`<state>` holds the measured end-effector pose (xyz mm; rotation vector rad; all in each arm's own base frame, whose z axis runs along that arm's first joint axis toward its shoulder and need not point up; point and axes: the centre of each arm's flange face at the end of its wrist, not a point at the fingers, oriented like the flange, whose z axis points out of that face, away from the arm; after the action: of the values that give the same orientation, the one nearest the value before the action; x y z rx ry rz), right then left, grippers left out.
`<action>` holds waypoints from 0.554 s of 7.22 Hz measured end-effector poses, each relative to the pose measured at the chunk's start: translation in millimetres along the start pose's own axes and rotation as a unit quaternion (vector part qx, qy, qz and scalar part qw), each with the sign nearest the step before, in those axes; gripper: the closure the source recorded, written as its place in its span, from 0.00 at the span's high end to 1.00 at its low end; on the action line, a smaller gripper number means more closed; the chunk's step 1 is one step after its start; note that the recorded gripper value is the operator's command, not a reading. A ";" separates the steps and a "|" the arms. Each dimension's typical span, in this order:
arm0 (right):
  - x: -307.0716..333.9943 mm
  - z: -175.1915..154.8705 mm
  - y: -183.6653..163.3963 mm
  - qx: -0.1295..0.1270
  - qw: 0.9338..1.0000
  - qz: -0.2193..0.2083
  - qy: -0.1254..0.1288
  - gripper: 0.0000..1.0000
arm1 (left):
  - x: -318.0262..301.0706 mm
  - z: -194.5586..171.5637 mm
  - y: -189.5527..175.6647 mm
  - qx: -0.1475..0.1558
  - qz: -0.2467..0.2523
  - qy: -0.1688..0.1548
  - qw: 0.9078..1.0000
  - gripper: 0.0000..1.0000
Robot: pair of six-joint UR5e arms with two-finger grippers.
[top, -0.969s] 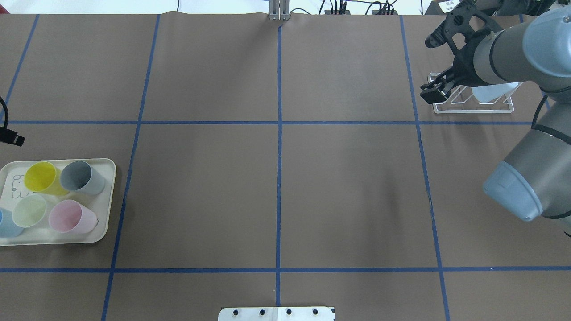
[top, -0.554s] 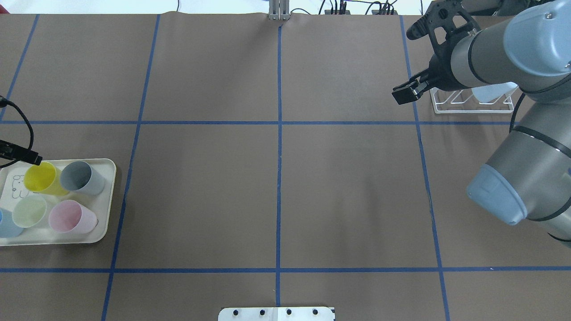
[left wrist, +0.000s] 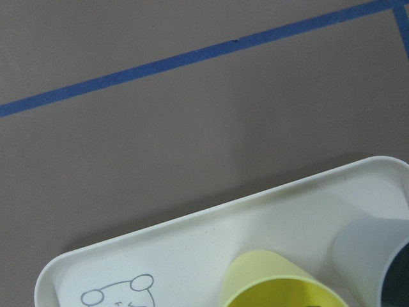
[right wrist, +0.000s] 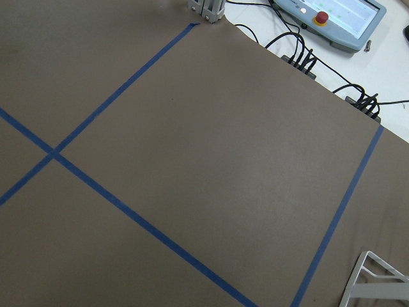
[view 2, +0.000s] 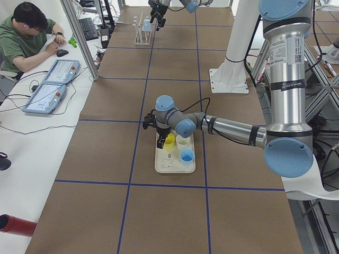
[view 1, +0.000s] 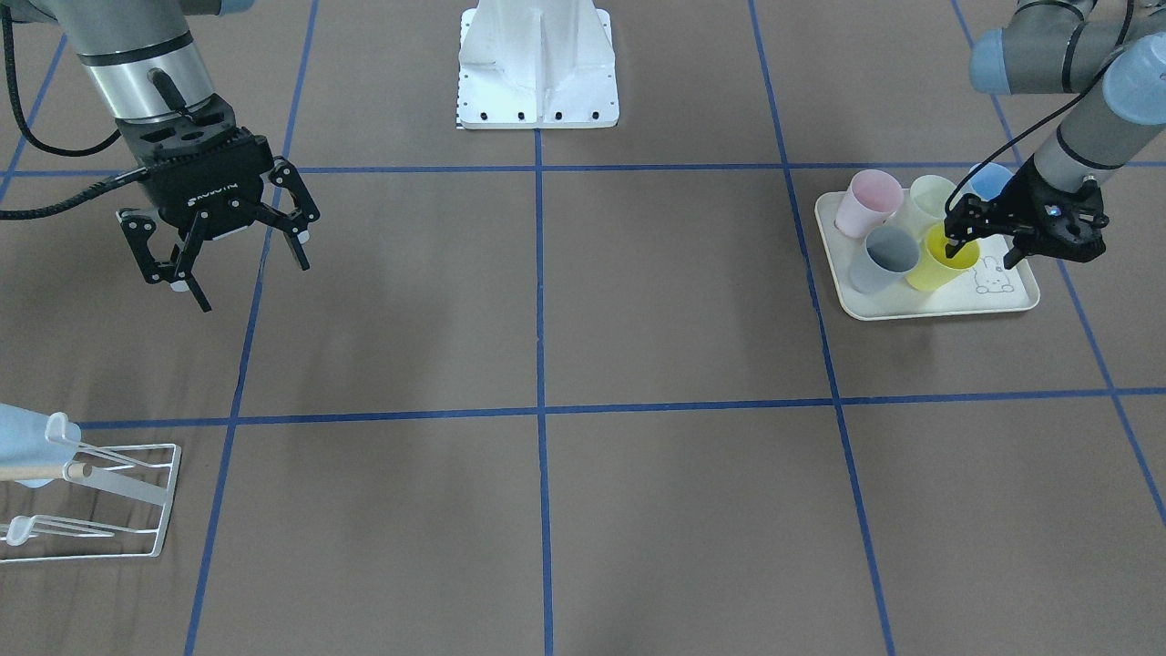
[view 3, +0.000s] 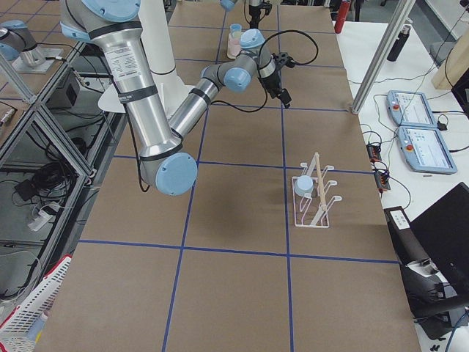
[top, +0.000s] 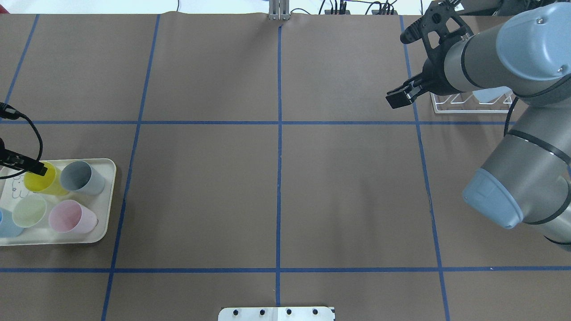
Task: Transfer IKEA cup to right arm and place on rack
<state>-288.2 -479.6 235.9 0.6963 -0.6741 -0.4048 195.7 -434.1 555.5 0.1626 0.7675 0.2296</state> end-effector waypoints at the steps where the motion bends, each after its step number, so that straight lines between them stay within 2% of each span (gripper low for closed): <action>1: -1.7 0.7 0.5 -0.001 1.000 -0.001 -0.001 1.00 | -1.6 2.0 0.7 -0.002 -0.001 -0.001 1.000 0.14; 2: -2.9 1.1 0.9 -0.001 1.000 -0.002 -0.002 1.00 | -1.6 3.0 1.4 -0.006 -0.002 0.002 1.000 0.00; 4: -4.1 1.2 0.7 -0.001 1.000 -0.003 -0.003 1.00 | 2.0 4.5 4.9 -0.022 -0.002 0.028 0.999 0.00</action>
<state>-291.9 -477.5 235.4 0.6953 -0.6770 -0.4130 199.6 -429.2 558.5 0.1126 0.8173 0.2478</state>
